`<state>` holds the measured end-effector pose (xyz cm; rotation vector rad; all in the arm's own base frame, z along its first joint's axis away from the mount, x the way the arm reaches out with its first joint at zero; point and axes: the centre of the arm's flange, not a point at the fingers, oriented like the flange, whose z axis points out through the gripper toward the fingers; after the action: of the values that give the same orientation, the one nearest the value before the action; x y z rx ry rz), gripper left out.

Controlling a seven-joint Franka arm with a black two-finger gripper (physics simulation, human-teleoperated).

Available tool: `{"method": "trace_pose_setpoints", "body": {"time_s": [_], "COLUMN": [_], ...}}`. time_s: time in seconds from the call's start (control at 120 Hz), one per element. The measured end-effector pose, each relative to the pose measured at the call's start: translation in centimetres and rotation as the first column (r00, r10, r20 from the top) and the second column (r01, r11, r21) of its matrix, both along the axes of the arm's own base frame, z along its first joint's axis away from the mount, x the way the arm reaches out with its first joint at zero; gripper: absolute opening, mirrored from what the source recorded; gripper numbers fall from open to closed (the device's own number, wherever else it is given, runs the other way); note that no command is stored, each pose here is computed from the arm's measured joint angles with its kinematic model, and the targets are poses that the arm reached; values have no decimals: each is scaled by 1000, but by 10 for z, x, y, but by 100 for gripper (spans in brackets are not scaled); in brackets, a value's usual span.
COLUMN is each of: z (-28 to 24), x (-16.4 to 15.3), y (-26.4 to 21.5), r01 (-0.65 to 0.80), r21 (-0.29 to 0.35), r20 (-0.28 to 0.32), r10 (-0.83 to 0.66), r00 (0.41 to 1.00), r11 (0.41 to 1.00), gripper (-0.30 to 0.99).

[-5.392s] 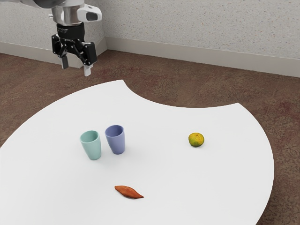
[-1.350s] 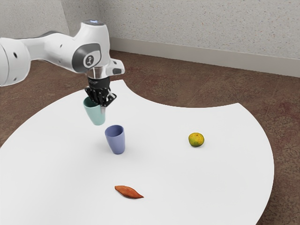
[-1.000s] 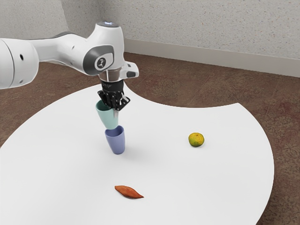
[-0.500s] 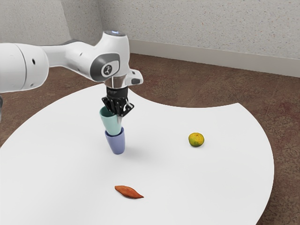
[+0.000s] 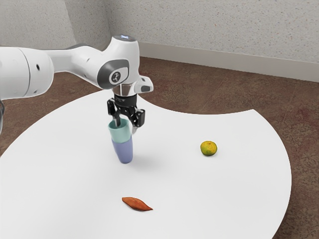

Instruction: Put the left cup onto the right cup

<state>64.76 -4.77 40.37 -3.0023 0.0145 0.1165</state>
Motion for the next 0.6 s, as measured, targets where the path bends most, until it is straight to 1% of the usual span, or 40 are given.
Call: {"method": "trace_pose_setpoints", "body": {"time_s": [0.05, 0.167, 0.275, 0.325, 0.467, 0.6], "z": [7, 40, 71, 81, 95, 105], "x": [0, -7, -23, -35, -74, -85], "y": [-1, -9, -13, -13, -4, -1], "r01": [0, 14, 20, 17, -7, -26], "r21": [2, 17, 35, 44, 58, 49], "r20": [13, 62, 96, 95, 66, 51], "r10": [0, -15, -23, -21, 3, 24], "r00": [1000, 998, 995, 995, 998, 998], "r11": [1000, 1000, 999, 999, 998, 998], "gripper": [54, 60, 64, 65, 67, 68]}}
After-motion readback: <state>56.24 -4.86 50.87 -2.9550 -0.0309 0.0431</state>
